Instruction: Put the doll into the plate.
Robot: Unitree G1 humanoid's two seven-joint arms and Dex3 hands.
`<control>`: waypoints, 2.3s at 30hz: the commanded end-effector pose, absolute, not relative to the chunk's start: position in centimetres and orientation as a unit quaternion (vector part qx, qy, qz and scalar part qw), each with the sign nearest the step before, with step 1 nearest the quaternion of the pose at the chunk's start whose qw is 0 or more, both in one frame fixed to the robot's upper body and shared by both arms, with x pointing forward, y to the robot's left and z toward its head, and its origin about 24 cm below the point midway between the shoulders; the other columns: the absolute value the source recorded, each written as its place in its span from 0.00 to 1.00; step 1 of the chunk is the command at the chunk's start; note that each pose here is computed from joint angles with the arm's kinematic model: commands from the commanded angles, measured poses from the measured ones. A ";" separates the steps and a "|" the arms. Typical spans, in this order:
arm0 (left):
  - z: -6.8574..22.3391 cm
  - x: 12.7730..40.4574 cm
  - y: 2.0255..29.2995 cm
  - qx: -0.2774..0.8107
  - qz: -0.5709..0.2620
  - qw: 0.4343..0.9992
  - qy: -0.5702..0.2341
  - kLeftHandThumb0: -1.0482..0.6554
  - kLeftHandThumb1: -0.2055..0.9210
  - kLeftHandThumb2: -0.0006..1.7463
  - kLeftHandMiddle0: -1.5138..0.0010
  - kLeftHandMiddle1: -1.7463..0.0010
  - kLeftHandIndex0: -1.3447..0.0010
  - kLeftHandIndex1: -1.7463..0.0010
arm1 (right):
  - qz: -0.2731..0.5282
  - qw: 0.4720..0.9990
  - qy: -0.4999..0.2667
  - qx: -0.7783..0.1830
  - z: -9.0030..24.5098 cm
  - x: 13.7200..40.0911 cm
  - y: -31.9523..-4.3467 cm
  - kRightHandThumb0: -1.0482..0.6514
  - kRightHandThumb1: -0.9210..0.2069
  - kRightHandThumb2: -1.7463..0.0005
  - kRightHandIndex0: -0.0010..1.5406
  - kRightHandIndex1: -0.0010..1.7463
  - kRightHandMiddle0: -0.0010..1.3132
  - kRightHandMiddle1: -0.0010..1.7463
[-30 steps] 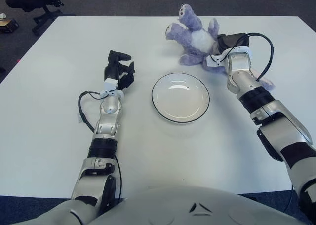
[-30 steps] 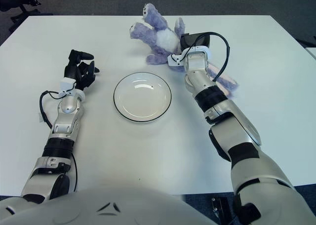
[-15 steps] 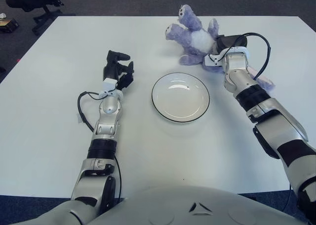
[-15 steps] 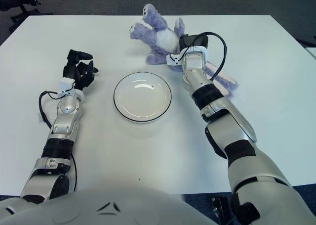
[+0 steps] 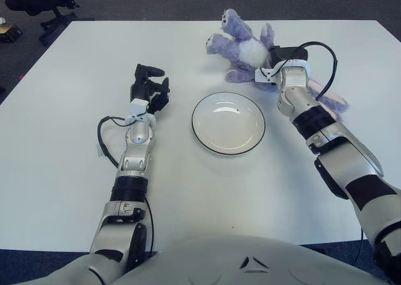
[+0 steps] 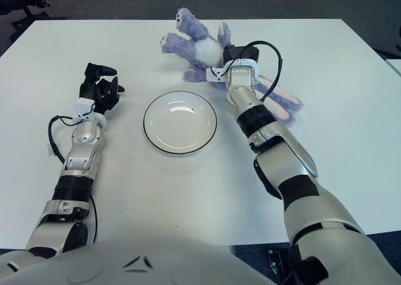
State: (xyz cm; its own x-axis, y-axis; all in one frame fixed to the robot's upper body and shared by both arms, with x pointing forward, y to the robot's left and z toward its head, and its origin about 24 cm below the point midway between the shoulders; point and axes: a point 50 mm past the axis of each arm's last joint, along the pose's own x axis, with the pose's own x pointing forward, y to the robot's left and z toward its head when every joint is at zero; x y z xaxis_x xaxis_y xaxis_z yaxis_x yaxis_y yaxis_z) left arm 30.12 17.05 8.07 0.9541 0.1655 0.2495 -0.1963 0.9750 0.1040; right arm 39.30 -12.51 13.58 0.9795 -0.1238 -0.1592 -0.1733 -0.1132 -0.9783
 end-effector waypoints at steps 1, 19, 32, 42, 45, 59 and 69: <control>8.1 30.0 17.3 0.071 0.099 0.985 -0.119 0.41 1.00 0.27 0.58 0.16 0.81 0.03 | 0.037 0.662 0.114 -0.740 12.7 39.2 -12.2 0.03 0.00 0.50 0.30 0.01 0.17 0.01; 8.1 29.9 17.3 0.069 0.103 0.985 -0.121 0.41 1.00 0.27 0.57 0.16 0.81 0.03 | 0.016 0.645 0.135 -0.752 8.7 39.3 -12.1 0.06 0.00 0.56 0.25 0.01 0.19 0.02; 8.1 29.8 17.2 0.069 0.105 0.984 -0.123 0.41 1.00 0.27 0.57 0.15 0.81 0.03 | -0.055 0.670 0.048 -0.739 9.5 39.6 -12.7 0.39 0.04 0.73 0.44 0.02 0.43 0.05; 8.1 29.9 17.2 0.068 0.105 0.984 -0.123 0.41 1.00 0.27 0.57 0.14 0.81 0.03 | -0.065 0.678 0.030 -0.732 9.7 39.7 -12.8 0.64 0.04 0.80 0.54 0.01 0.64 0.02; 8.1 29.9 17.2 0.067 0.106 0.984 -0.124 0.41 1.00 0.27 0.57 0.14 0.81 0.03 | -0.086 0.726 -0.002 -0.683 10.0 39.7 -13.1 0.63 0.03 0.82 0.54 0.32 0.59 0.37; 8.1 29.9 17.2 0.066 0.106 0.984 -0.124 0.41 1.00 0.27 0.57 0.14 0.81 0.03 | -0.106 0.762 -0.047 -0.637 9.9 39.4 -13.8 0.63 0.01 0.86 0.48 1.00 0.53 1.00; 8.1 30.0 17.2 0.065 0.106 0.984 -0.125 0.41 1.00 0.27 0.56 0.13 0.81 0.03 | -0.107 0.765 -0.073 -0.631 9.9 39.4 -14.3 0.65 0.01 0.85 0.47 1.00 0.48 1.00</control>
State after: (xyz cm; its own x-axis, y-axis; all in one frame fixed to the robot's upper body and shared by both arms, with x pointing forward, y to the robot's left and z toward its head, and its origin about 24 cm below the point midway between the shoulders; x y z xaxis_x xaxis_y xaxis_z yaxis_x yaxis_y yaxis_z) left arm 29.99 17.02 8.16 0.9489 0.1836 0.2567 -0.2138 0.9722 0.0951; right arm 39.70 -13.85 10.99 0.9588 -0.0635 0.2768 0.2838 0.1783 -0.9422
